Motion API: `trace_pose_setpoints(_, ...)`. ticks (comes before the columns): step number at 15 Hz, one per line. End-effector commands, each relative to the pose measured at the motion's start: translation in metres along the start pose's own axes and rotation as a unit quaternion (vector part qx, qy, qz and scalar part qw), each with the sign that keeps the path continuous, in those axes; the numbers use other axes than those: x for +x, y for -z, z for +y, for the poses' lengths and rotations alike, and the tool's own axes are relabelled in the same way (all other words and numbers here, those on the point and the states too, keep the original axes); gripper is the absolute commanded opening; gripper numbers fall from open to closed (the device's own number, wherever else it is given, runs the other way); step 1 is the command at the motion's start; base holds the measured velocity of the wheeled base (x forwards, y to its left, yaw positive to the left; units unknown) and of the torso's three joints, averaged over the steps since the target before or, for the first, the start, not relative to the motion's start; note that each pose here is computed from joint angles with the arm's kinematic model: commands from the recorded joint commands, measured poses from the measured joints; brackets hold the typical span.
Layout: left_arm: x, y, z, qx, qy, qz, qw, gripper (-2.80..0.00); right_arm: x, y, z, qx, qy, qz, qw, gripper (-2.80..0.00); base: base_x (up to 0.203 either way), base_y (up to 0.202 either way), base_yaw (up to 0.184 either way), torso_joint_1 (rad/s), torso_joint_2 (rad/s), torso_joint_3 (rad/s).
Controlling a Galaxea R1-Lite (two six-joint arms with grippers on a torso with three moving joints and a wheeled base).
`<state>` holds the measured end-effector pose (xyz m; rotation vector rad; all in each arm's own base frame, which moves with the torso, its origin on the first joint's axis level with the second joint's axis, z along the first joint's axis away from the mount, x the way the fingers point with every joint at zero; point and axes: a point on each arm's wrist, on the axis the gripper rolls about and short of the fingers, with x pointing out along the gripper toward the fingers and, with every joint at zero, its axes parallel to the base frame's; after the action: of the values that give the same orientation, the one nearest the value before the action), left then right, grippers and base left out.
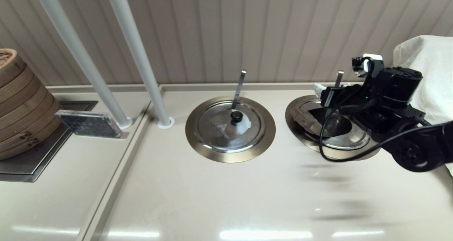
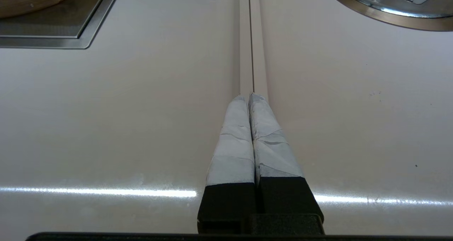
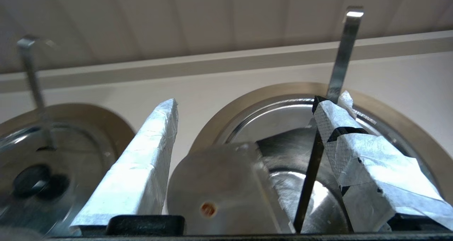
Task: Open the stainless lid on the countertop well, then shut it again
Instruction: Stir with a spoon
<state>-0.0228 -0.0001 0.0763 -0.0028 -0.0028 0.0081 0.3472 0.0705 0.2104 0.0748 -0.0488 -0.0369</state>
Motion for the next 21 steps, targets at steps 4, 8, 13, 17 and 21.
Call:
trace_pose_setpoints(4, 0.000, 0.000, 0.000, 0.000, -0.001, 0.000, 1.0000, -2.80, 0.101, 0.023, -0.019, -0.005, 0.059, 0.098, 0.993, 0.00, 0.000, 0.000, 0.000, 0.000, 0.00, 0.000)
trace_pose_setpoints(8, 0.000, 0.000, 0.000, 0.000, -0.001, 0.000, 1.0000, -2.80, 0.143, 0.055, -0.031, -0.003, 0.091, 0.174, 0.981, 0.00, 0.000, 0.000, 0.000, 0.000, 0.00, 0.000)
trace_pose_setpoints(13, 0.000, 0.000, 0.000, 0.000, -0.001, 0.000, 1.0000, -2.80, 0.135, 0.022, -0.047, 0.022, 0.126, 0.166, 0.978, 0.00, 0.000, 0.000, 0.000, 0.000, 0.00, 0.000)
trace_pose_setpoints(17, 0.000, 0.000, 0.000, 0.000, 0.000, 0.000, 1.0000, -2.80, 0.104, -0.008, -0.050, 0.058, 0.100, 0.161, 0.980, 0.00, 0.000, 0.000, 0.000, 0.000, 0.00, 0.000)
trace_pose_setpoints(21, 0.000, 0.000, 0.000, 0.000, 0.000, 0.000, 1.0000, -2.80, 0.081, -0.031, -0.061, 0.084, 0.089, 0.155, 0.980, 0.00, 0.000, 0.000, 0.000, 0.000, 0.00, 0.000)
